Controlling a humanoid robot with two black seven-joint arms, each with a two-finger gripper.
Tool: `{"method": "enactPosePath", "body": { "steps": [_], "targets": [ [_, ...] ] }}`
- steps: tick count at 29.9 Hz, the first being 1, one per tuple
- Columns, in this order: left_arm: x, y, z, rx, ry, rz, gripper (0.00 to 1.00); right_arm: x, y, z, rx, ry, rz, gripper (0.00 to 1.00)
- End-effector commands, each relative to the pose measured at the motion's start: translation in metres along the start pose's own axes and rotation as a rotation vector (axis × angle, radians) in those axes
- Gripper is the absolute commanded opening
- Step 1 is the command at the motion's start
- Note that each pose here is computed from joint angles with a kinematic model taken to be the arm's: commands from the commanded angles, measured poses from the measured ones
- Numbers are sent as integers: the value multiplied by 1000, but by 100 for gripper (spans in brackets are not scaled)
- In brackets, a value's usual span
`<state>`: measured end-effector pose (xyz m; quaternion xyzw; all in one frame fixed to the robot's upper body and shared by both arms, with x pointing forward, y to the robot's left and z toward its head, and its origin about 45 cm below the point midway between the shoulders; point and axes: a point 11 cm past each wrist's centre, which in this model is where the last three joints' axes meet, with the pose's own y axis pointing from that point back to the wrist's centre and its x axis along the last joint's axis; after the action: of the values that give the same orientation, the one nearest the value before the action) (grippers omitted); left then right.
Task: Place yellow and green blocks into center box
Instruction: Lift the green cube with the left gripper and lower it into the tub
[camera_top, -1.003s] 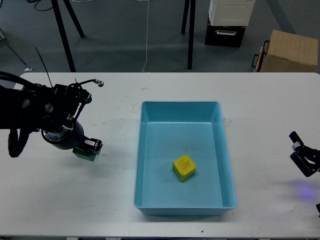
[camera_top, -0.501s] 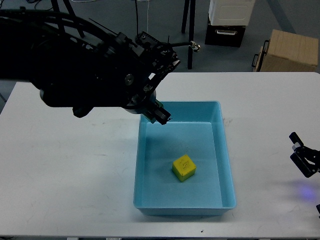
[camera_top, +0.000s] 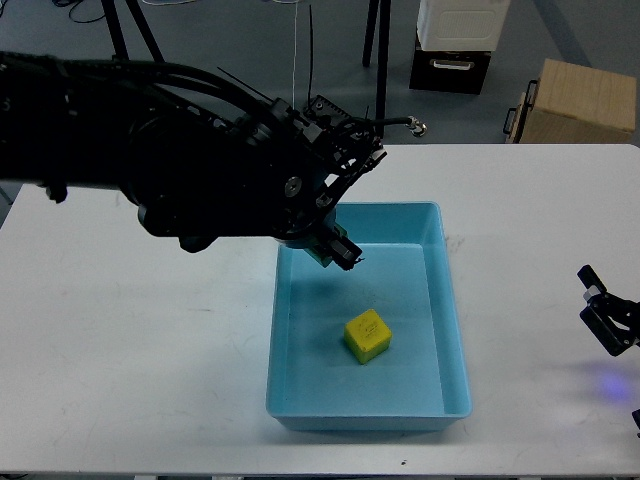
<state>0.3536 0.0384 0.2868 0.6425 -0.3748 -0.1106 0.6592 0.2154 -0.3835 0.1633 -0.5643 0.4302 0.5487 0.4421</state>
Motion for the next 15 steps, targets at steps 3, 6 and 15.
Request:
{"method": "enactPosePath", "body": {
  "steps": [3,6,15],
  "targets": [
    [-3,-15,-3,-35,53,-6,0,2,0,2,-8,6,7,100],
    [-3,-24,-3,-67,90,-5,0,2,0,2,-7,7,6,100],
    [-20,-57,-6,-118,192,-38,2,2,0,2,-9,8,7,100]
  ]
}}
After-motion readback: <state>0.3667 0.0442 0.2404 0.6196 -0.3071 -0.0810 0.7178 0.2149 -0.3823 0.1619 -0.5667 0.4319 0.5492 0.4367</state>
